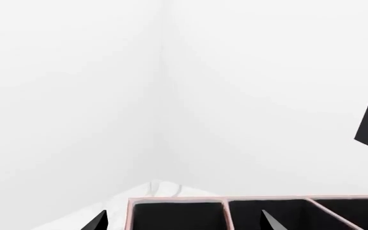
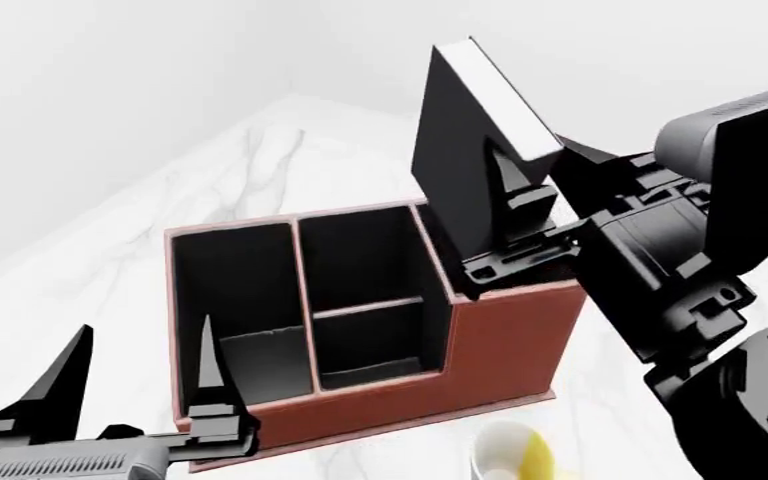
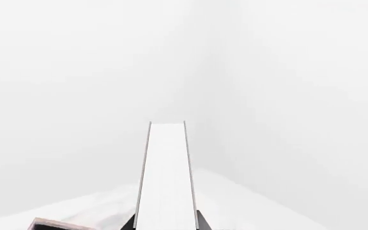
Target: Pick up the book and place it in the right compartment of the caddy.
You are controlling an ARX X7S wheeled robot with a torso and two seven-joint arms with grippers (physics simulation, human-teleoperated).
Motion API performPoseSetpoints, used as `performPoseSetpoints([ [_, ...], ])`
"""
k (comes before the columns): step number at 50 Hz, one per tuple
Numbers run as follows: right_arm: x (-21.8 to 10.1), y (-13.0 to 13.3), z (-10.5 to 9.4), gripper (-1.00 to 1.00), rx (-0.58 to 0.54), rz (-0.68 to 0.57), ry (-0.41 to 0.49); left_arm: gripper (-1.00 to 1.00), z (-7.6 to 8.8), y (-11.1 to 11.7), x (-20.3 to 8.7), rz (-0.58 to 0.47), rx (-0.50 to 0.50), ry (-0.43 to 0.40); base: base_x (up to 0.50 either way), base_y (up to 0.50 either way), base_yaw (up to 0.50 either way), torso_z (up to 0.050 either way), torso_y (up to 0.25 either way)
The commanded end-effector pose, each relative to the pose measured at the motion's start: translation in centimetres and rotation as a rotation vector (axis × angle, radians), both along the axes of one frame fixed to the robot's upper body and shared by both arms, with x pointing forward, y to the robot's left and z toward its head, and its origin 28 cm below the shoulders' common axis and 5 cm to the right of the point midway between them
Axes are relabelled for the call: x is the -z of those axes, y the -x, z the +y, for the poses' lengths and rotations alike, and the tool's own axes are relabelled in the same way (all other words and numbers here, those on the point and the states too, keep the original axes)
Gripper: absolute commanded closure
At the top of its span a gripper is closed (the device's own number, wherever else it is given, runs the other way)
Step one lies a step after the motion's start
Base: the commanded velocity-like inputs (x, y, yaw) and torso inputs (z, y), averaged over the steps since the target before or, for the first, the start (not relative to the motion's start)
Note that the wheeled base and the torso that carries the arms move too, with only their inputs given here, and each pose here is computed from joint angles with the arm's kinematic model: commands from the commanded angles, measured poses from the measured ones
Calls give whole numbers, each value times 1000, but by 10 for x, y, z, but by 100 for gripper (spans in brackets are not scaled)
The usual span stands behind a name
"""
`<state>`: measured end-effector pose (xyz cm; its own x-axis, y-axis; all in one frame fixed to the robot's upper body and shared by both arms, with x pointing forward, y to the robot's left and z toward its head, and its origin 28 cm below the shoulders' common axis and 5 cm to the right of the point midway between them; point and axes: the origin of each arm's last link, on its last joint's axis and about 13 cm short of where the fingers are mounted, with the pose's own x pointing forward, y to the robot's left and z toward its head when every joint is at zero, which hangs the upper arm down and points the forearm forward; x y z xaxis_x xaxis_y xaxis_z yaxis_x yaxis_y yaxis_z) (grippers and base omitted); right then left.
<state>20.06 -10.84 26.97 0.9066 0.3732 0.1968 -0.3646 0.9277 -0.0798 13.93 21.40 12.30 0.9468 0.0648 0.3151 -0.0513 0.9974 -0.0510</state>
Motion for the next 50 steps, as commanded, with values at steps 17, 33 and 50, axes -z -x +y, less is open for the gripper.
performPoseSetpoints([
  [17,-12,-22,-2,100,144,31,0,-100,0,1,-1,0,-1,2,0,0,0,1,2],
  [33,-8,-35,-5,100,167,58,10,-100,0,0,-1,2,-2,2,0,0,0,0,1],
  [50,0,-45,-9,100,204,87,9,-100,0,0,0,2,-2,3,0,0,0,0,2],
])
